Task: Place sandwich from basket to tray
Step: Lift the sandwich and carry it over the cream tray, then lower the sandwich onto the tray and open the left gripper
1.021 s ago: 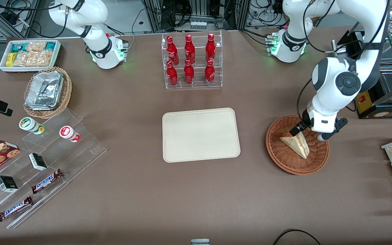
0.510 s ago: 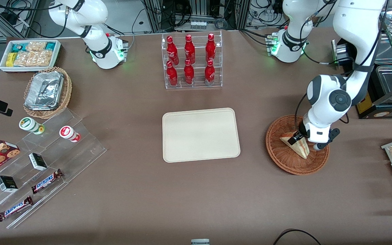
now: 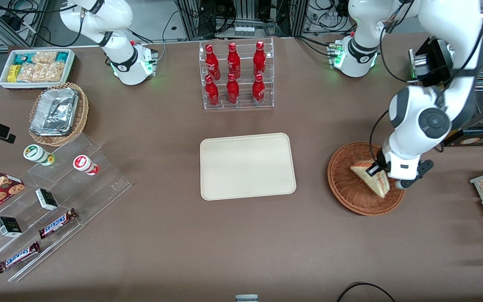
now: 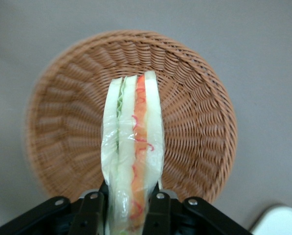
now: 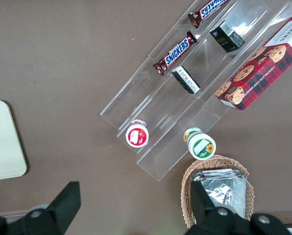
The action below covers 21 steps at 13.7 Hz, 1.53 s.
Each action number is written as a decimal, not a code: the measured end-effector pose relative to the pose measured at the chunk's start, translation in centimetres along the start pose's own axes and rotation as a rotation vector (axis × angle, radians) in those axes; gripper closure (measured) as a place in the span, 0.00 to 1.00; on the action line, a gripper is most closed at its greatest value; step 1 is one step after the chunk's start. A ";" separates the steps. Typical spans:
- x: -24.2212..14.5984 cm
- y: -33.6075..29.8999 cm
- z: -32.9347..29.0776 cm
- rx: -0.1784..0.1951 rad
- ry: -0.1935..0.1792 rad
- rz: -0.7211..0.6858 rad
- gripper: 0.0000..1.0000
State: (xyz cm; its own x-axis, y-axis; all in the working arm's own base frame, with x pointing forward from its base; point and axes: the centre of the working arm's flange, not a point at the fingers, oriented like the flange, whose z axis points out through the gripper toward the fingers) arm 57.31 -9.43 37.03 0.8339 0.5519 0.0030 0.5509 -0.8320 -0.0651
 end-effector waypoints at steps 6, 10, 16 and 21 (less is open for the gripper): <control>-12.2 13.1 -11.5 0.005 0.033 0.262 0.84; -21.3 21.8 -7.3 -0.012 0.022 0.399 0.84; -29.2 30.6 4.6 -0.034 -0.014 0.504 0.84; -32.0 32.6 10.8 -0.011 -0.032 0.548 0.84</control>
State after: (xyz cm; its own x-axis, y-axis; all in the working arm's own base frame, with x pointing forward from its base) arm 48.21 -53.66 24.07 0.9975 0.0393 -0.0589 0.0371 -0.9986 -0.0377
